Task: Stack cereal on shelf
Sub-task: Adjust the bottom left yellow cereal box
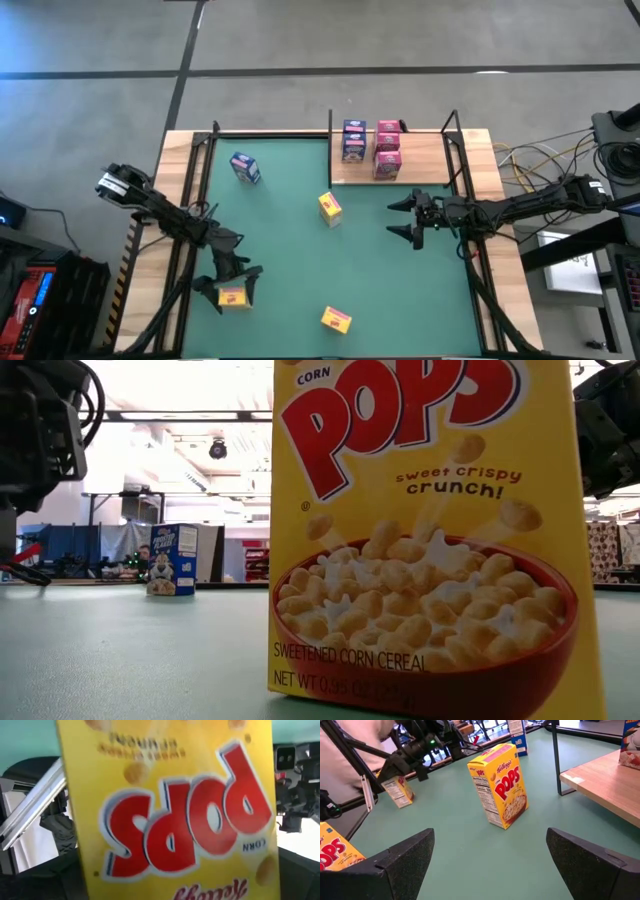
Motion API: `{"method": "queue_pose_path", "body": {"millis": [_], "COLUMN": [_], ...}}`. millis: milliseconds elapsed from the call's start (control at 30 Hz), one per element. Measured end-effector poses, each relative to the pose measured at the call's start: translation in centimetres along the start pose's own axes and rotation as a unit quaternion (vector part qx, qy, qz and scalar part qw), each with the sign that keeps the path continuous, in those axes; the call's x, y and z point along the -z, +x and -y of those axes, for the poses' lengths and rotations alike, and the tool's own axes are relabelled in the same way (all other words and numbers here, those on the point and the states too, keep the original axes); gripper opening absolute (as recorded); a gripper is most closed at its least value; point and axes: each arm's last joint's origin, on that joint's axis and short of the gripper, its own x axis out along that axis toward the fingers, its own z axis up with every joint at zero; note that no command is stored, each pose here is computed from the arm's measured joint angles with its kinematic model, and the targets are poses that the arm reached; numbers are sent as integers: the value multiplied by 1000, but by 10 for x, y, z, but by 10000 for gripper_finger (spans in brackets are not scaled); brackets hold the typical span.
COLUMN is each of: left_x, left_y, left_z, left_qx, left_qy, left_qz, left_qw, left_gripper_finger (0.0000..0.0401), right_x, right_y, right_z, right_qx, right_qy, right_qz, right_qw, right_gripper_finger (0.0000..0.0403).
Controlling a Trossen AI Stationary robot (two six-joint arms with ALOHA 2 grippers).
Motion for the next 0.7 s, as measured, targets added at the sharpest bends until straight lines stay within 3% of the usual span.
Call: {"method": "queue_pose_path", "body": {"millis": [433,700], "left_x": [14,23], "left_y": [-4,-7], "left_z": [4,3], "left_qx": [18,22], "left_qy": [20,-1], "left_qz": [-38,-55], "left_qw": [999,998], "left_gripper_finger": [398,398], "right_x": [0,0], "right_y": [0,0], "right_z": [0,0], "right_qx": [0,0], "right_qy": [0,0], "right_qz": [0,0], "right_qw": [1000,1000], "right_gripper_finger": [373,373]}}
